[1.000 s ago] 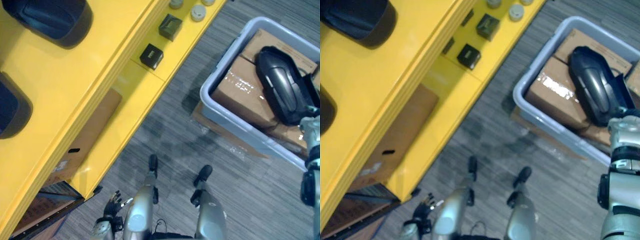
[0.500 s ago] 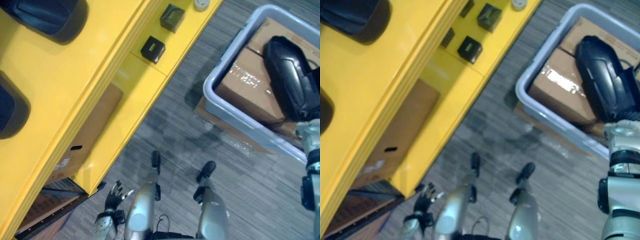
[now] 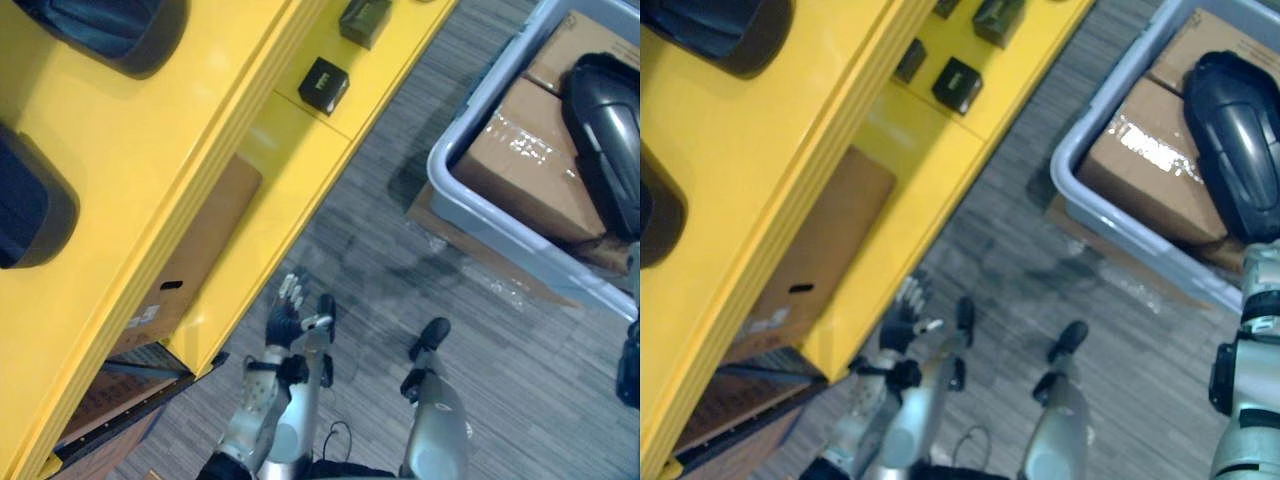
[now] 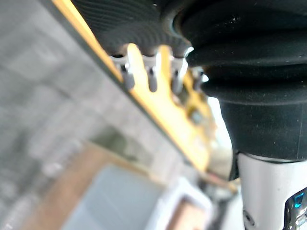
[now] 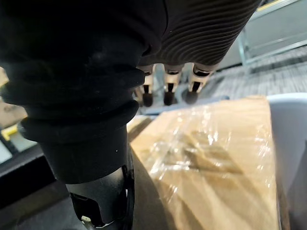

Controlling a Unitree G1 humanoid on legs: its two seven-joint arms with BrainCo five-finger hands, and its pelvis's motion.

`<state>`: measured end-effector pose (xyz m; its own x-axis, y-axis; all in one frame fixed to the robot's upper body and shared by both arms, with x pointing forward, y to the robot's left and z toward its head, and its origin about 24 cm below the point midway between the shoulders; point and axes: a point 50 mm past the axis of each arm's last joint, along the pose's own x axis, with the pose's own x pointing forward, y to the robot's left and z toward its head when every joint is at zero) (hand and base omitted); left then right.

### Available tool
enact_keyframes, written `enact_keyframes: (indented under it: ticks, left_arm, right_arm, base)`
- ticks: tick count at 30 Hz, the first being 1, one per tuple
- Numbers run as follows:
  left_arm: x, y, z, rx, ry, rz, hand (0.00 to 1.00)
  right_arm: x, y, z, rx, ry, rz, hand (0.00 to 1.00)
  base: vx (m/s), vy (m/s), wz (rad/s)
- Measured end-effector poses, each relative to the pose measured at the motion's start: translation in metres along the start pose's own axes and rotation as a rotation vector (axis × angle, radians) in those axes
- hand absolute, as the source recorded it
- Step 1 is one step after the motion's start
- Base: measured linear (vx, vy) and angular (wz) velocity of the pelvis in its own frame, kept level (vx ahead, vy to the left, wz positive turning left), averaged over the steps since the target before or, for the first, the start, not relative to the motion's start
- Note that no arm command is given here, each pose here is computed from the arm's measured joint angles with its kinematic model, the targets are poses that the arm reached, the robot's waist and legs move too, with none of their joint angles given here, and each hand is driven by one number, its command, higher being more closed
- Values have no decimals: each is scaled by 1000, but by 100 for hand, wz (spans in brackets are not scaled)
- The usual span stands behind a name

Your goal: Walk over and take plastic housings, then place them on the shelf

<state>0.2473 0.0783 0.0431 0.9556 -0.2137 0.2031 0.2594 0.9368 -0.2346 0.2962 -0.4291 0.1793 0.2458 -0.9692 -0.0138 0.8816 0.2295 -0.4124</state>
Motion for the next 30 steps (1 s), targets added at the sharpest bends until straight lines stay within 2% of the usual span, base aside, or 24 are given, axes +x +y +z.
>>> enact_keyframes:
  ticks: [10, 18, 30]
  left_arm:
    - [31, -16, 24, 21, -84, -73, 0]
    - [47, -25, 35, 23, -108, -117, 0]
    - [59, -20, 37, 55, -100, -144, 0]
  right_arm:
    - [-8, 12, 4, 35, 53, 24, 0]
    - [-11, 21, -11, 93, 223, 183, 0]
    - [-9, 29, -13, 64, 82, 381, 0]
  base:
    - [-33, -14, -10]
    - [-14, -1, -3]
    - [-24, -8, 0]
